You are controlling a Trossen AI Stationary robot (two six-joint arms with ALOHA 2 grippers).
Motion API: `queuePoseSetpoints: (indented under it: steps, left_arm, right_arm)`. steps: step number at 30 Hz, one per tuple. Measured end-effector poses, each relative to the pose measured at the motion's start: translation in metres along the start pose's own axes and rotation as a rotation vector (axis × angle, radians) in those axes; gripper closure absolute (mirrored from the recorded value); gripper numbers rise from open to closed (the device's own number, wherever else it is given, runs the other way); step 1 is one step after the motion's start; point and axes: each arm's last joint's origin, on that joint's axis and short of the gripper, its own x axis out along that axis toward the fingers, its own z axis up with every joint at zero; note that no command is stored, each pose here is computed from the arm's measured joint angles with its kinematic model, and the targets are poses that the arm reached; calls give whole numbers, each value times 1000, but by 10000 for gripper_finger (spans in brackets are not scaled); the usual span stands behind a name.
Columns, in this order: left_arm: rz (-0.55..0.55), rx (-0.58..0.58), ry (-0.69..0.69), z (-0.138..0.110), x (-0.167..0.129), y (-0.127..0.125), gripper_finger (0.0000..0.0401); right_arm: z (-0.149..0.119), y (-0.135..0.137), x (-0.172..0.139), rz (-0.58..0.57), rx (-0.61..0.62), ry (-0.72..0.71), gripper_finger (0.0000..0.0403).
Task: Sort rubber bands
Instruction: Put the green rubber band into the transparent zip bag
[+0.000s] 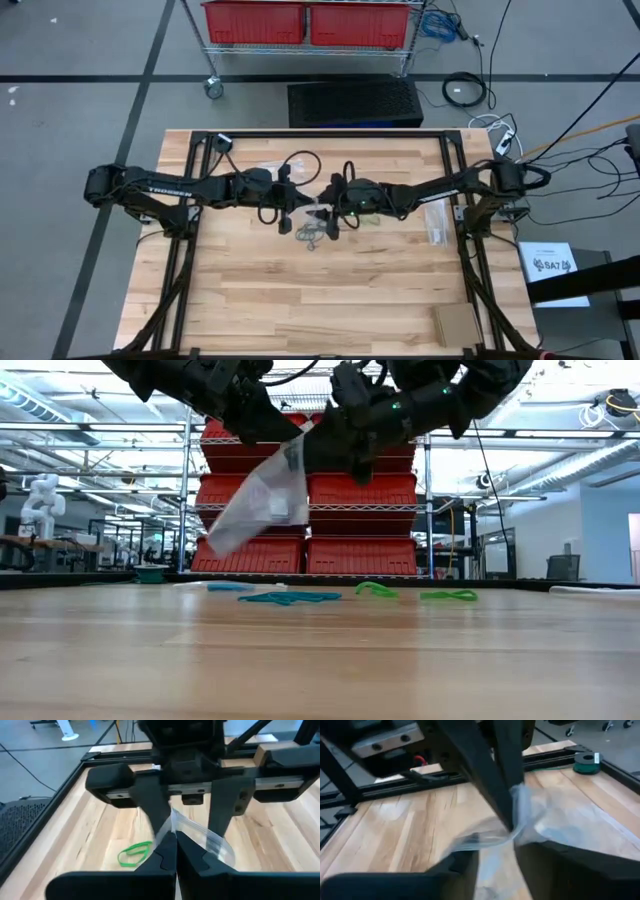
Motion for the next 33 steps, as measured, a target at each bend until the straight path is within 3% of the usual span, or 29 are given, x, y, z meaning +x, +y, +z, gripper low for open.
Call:
queuePoseSetpoints:
  steps: [3, 5, 11, 18, 22, 27, 33]
  left_arm:
    - [-7, -8, -15, 0, 4, -3, 401]
    - [11, -3, -23, 0, 7, -6, 401]
    - [98, 2, -50, 4, 7, -10, 401]
    - [154, 8, -61, 5, 7, -15, 401]
    - [163, 2, -102, 9, 6, -15, 401]
    - [164, 2, -107, 10, 6, -15, 401]
    - [165, 10, -101, 9, 6, -15, 401]
  right_arm:
    - [0, 5, 0, 12, -7, -5, 371]
    - [-2, 8, 1, -2, -16, -6, 393]
    - [-9, 20, -2, -128, -69, -72, 402]
    - [-23, 9, -13, 36, -35, -292, 403]
    - [-31, -1, -8, 68, 63, -369, 403]
    - [-44, -10, 5, 40, 155, -271, 375]
    - [-44, -11, 1, 42, 180, -173, 285]
